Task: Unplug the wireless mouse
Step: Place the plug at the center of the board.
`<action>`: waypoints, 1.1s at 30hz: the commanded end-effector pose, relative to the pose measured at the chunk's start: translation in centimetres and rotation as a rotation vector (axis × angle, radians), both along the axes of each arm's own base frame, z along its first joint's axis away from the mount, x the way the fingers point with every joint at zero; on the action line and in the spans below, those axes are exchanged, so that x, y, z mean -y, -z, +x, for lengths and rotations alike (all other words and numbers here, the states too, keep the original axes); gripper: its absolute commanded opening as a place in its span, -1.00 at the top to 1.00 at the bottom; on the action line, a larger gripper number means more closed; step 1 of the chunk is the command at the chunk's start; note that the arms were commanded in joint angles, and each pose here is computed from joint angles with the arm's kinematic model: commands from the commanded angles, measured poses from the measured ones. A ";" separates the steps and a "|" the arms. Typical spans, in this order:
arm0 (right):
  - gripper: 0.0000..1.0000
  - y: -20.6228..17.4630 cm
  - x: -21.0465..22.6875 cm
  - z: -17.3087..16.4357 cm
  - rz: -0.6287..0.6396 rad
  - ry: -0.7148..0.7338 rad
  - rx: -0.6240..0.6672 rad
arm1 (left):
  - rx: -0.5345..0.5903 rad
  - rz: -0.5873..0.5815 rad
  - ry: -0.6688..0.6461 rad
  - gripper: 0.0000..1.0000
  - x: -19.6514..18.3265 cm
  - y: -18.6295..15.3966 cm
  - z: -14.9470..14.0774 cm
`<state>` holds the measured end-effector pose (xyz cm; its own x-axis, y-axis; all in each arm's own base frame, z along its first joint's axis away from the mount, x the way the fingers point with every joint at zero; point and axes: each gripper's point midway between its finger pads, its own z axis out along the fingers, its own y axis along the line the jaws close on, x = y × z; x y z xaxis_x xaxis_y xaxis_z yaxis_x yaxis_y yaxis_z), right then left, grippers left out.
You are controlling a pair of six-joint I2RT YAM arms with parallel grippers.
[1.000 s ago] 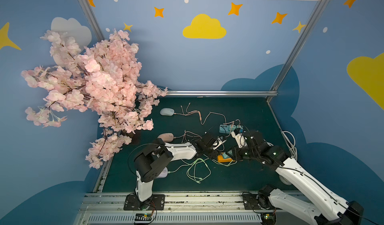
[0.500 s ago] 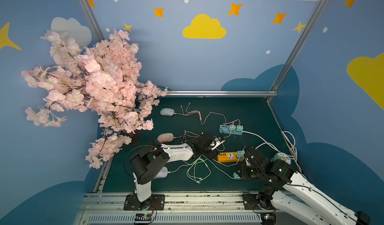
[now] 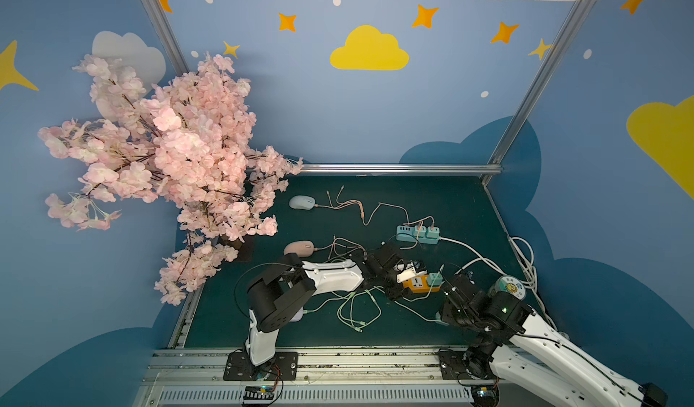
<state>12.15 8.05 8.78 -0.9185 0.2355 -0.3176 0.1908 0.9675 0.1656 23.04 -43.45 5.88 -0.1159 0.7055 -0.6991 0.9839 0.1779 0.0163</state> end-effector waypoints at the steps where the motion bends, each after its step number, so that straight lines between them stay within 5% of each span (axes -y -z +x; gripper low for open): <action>1: 0.39 -0.2 0.4 0.4 -0.015 0.012 0.028 | 0.011 0.122 -0.015 -0.43 -1.3 2.3 0.2; 18: -0.03 -0.7 0.3 0.7 -0.014 -0.017 0.057 | 0.118 0.216 -0.202 -0.49 -2.2 3.9 4.1; 23: -0.28 -0.7 0.3 0.8 -0.011 -0.018 0.060 | 0.112 0.199 -0.222 -0.53 -1.9 3.9 4.3; 33: -0.27 -2.6 -0.9 1.3 0.036 -0.096 0.117 | 0.055 0.037 -0.213 -0.70 -1.3 0.5 3.2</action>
